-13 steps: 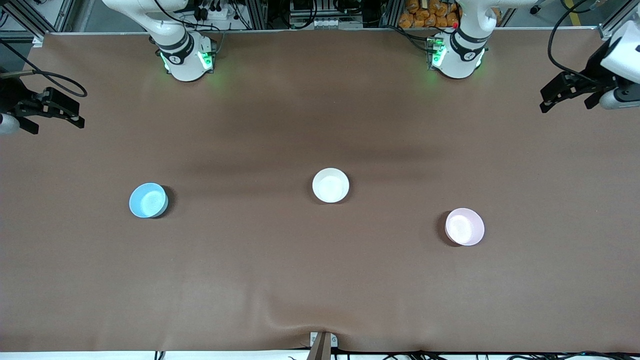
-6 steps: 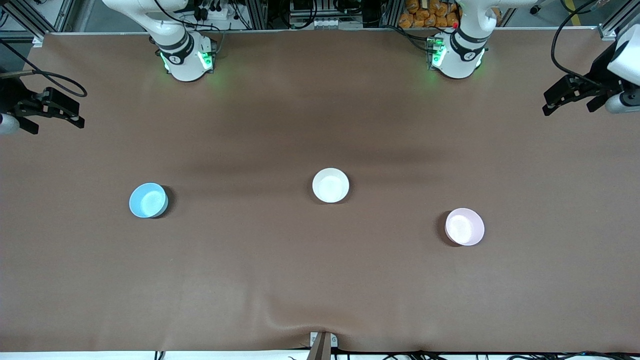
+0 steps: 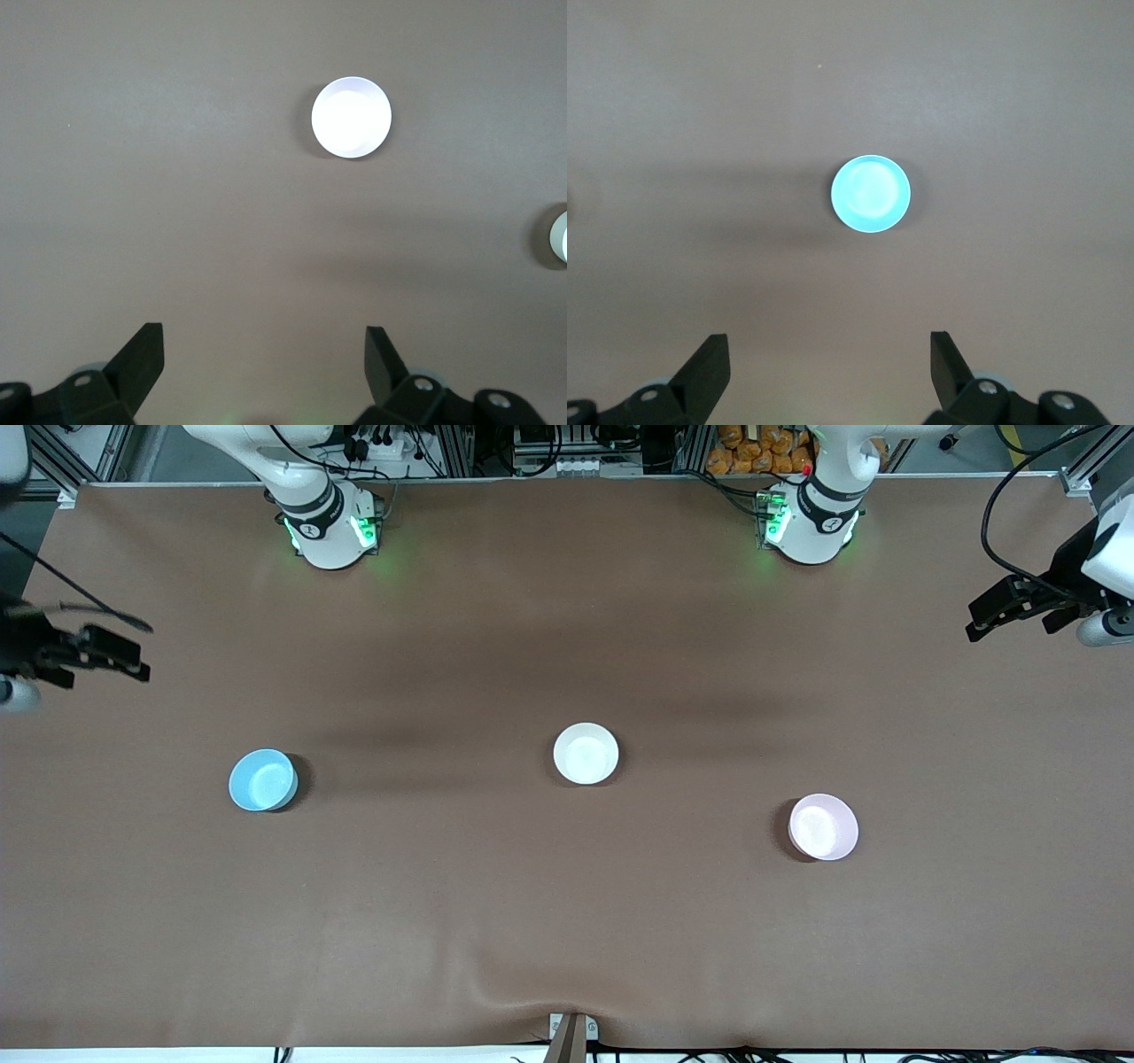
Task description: Stack pink and blue bowls on white bowl
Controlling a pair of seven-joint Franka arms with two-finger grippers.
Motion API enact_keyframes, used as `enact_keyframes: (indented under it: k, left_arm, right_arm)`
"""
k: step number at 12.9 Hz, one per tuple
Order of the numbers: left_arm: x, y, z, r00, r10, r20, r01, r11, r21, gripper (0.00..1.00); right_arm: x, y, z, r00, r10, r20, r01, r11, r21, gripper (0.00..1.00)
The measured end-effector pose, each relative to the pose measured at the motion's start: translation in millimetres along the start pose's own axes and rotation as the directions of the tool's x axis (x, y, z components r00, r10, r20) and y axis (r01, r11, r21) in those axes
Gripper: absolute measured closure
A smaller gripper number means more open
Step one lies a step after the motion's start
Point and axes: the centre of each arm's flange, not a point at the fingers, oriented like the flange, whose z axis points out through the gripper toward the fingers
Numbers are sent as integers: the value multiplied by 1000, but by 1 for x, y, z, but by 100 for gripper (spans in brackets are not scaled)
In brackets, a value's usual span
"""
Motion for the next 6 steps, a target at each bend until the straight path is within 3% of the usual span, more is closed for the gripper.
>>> enact_keyframes:
  k: [3, 6]
  left_arm:
    - [4, -3, 8, 1000, -7, 18, 7, 1000, 3, 0]
    - [10, -2, 19, 999, -7, 38, 7, 1000, 6, 0]
  right_arm:
    - [17, 22, 29, 999, 32, 33, -32, 999, 8, 0]
    - [18, 19, 25, 999, 27, 27, -27, 1000, 8, 0]
